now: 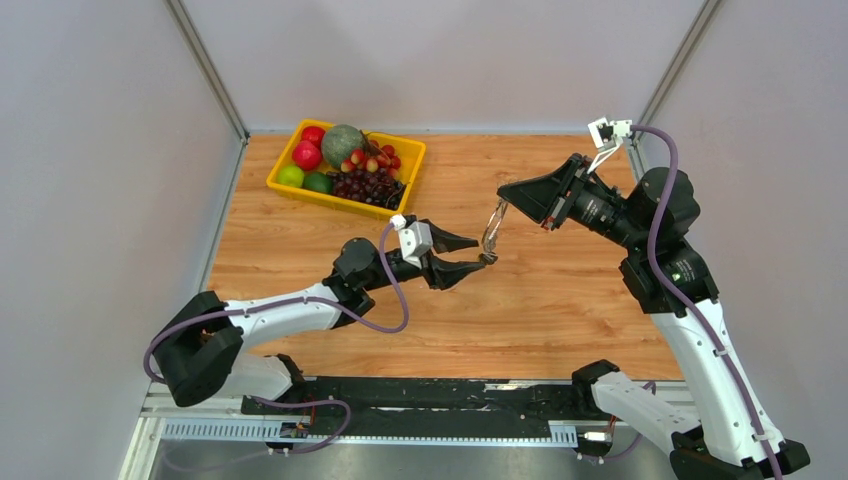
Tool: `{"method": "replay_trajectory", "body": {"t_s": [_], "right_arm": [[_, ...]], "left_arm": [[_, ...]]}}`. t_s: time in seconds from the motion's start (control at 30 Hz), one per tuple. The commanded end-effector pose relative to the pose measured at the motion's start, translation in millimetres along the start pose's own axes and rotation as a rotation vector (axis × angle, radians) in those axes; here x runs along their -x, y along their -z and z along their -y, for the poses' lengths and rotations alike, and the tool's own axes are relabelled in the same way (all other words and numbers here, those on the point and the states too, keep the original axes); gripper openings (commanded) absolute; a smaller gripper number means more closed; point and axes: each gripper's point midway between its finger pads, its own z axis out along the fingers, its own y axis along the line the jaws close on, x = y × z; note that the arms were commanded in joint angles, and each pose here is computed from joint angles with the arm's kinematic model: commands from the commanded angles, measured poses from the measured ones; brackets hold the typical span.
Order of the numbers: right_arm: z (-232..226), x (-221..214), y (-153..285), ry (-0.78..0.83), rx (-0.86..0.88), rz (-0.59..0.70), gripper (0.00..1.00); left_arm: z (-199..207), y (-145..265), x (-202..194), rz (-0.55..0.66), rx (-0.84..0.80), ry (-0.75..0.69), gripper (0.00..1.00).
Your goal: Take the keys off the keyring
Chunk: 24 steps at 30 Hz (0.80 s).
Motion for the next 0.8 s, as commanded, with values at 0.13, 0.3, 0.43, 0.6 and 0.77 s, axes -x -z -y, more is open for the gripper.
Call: {"method": "replay_trajectory", "body": {"t_s": [0.13, 0.3, 0.43, 0.6, 0.77], "right_arm": [[-16.3, 9.5, 3.0, 0.005, 0.050, 0.032, 0.00], [-13.9, 8.5, 1.2, 0.001, 0.045, 0.029, 0.00], [-12.2, 8.4, -0.2, -0.001, 0.042, 0.030, 0.00], [-9.8, 7.8, -1.1, -0.004, 0.034, 0.030, 0.00], [-7.5, 7.3, -0.5, 0.000, 0.025, 0.036, 0.00]], "left_arm": [[1.9, -15.3, 18.8, 0.052, -0.043, -0.044, 0.44], [2.0, -17.6, 15.4, 0.043, -0.049, -0.037, 0.41], [5.8, -18.4, 13.3, 0.038, -0.075, -0.032, 0.39], [9.9, -18.4, 12.9, 0.032, -0.098, -0.037, 0.21], [2.5, -14.0, 10.3, 0.005, -0.043, -0.033, 0.26]]}}
